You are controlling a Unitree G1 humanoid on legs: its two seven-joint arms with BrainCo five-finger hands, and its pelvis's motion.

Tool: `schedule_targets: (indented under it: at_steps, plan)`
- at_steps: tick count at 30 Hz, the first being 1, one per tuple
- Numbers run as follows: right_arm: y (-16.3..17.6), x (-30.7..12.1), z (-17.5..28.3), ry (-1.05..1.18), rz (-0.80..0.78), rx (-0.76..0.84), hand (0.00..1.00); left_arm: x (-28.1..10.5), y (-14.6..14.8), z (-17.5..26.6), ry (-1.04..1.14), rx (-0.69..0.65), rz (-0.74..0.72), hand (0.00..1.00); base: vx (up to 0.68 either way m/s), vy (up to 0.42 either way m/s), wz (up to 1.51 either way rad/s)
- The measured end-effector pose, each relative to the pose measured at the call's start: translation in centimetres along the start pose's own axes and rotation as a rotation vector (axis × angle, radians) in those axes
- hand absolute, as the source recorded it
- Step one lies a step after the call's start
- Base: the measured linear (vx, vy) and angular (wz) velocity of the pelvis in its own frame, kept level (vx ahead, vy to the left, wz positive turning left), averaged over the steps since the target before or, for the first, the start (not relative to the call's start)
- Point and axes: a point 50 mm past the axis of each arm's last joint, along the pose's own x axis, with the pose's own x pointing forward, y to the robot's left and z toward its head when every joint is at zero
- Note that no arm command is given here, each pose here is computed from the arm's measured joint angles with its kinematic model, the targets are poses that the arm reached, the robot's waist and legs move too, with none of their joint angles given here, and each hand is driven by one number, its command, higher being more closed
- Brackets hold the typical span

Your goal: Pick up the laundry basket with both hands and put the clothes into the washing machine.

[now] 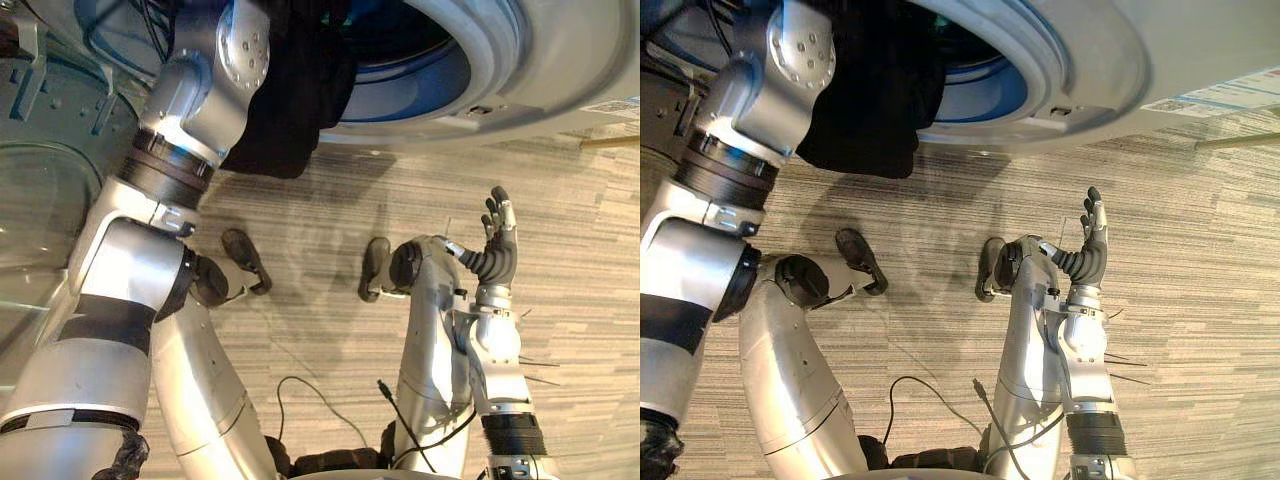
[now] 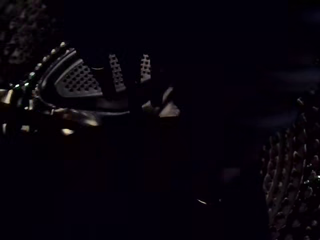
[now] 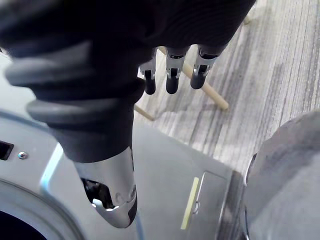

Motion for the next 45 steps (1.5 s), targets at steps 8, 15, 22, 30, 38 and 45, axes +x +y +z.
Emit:
schedule_targets:
  at_steps: [8,15,22,30,38,45]
  plan:
    - [0.3,-0.4,-1.3,0.063,-0.013,-0.081,0.0,-7.8,-1.2,-2.2,0.164,-0.216,0.042,0.0,0.03,-0.074,0.12]
    - [0.3,-0.1,-1.8,0.084,-0.006,-0.11,0.0,-8.9,-2.5,-1.9,0.21,-0.23,0.016,0.0,0.04,-0.046,0.11]
    - [0.5,0.3,-2.9,0.137,-0.023,-0.129,0.0,-15.6,-5.6,-1.7,0.511,-0.494,0.034,0.0,0.03,-0.047,0.05]
    - [0.4,0.0,-3.8,0.179,-0.051,-0.146,0.0,-23.9,-6.9,-2.8,0.949,-0.722,0.157,0.0,0.02,-0.066,0.03]
    - [2.0,-0.3,-5.7,0.289,-0.035,-0.158,0.0,-26.5,-9.7,-4.4,1.184,-0.869,0.131,0.0,0.02,-0.045,0.03]
    - [3.4,1.5,-5.3,0.284,-0.021,-0.14,0.0,-22.9,-12.0,-5.1,1.183,-0.884,0.081,0.0,0.03,-0.012,-0.05]
